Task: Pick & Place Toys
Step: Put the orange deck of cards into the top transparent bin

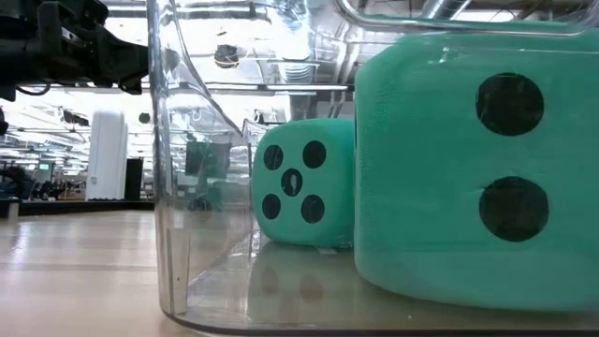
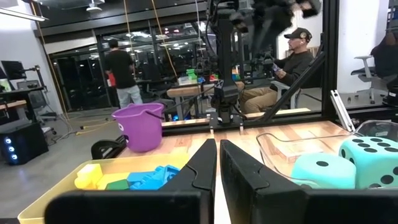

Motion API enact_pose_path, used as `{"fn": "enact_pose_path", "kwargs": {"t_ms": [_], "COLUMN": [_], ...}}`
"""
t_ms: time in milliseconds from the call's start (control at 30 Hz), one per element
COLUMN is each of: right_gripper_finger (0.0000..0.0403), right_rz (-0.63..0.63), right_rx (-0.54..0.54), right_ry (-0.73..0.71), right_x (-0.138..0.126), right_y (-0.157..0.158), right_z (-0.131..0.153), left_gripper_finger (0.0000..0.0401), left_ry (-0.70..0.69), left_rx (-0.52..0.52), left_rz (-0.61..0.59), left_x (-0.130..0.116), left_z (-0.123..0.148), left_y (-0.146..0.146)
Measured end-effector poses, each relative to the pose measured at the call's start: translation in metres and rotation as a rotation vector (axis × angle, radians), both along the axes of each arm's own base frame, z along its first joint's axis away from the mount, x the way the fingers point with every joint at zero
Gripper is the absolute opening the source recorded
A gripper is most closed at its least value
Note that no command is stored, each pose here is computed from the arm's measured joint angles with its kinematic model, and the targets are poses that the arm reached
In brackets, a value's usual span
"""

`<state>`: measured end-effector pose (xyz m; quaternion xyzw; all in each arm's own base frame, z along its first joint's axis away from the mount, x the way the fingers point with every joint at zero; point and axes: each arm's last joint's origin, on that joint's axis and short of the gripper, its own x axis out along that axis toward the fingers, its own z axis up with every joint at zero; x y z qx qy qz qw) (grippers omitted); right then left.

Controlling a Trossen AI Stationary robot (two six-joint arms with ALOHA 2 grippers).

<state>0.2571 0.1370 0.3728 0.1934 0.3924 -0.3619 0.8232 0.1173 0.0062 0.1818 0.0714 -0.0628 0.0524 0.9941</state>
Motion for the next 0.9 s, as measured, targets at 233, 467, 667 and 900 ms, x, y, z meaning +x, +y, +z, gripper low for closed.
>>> {"fn": "enact_pose_path", "kwargs": {"t_ms": [233, 467, 667, 900], "right_gripper_finger": [0.0156, 0.0264, 0.0325, 0.0375], "right_rz": [-0.148, -0.322, -0.382, -0.406], "right_rx": [0.206, 0.300, 0.348, 0.389], "right_ry": [0.025, 0.040, 0.026, 0.028], "right_x": [-0.038, -0.052, -0.049, -0.037], "right_y": [0.049, 0.071, 0.073, 0.076], "right_z": [-0.033, -0.070, -0.097, -0.121], "left_gripper_finger": [0.0017, 0.0017, 0.0017, 0.0017], "left_ry": [-0.009, -0.018, -0.021, -0.021], "left_rx": [0.001, 0.001, 0.000, 0.000], "left_rz": [0.000, 0.000, 0.004, 0.004], "left_x": [0.000, 0.000, 0.000, 0.000], "left_z": [0.001, 0.002, 0.002, 0.002], "left_y": [0.000, 0.000, 0.000, 0.000]}}
